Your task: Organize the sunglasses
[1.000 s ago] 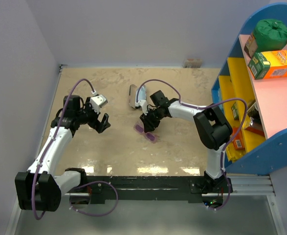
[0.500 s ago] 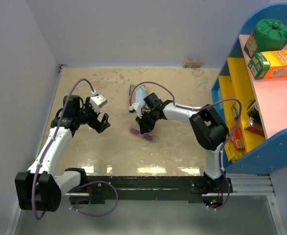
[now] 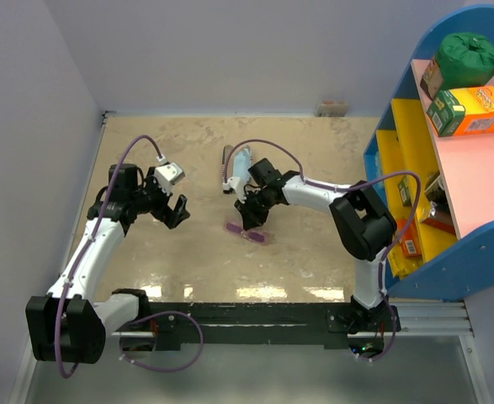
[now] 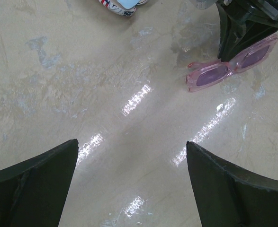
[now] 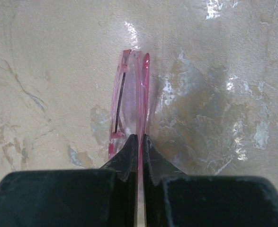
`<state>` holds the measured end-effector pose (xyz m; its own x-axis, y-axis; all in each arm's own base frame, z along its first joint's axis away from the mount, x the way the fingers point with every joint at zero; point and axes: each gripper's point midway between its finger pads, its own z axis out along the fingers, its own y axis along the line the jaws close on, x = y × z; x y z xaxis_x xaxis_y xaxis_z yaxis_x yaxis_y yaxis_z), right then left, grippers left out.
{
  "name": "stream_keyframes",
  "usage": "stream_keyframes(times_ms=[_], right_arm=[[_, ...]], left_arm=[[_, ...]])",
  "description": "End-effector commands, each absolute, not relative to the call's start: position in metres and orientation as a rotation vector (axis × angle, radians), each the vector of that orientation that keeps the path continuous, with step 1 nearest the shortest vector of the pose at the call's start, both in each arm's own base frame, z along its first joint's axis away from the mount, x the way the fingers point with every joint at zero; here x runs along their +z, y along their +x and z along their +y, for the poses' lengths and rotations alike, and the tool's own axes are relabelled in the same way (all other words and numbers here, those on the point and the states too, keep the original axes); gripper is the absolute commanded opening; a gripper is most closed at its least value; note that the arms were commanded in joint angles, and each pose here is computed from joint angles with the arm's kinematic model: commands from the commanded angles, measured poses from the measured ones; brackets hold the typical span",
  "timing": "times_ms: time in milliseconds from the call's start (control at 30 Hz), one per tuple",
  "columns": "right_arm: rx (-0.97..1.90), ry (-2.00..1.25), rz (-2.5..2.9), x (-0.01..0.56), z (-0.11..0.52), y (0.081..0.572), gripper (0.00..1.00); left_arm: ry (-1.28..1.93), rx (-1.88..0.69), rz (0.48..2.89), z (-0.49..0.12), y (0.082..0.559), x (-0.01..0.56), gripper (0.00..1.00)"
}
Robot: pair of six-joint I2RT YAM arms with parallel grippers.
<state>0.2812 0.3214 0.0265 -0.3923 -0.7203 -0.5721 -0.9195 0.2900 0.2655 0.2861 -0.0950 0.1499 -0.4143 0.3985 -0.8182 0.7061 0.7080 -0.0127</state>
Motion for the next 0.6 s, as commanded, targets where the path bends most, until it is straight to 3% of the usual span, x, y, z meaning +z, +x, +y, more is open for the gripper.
stream_keyframes(times_ms=[0, 567], right_arm=[[0.794, -1.489, 2.106, 0.064, 0.327, 0.290, 0.00], [0.821, -1.413, 2.084, 0.084, 0.315, 0.303, 0.00]], left_arm=[[0.839, -0.460, 2.018, -0.096, 0.289, 0.155, 1.00], [0.833, -0.455, 2.002, -0.096, 0.288, 0.161, 1.00]])
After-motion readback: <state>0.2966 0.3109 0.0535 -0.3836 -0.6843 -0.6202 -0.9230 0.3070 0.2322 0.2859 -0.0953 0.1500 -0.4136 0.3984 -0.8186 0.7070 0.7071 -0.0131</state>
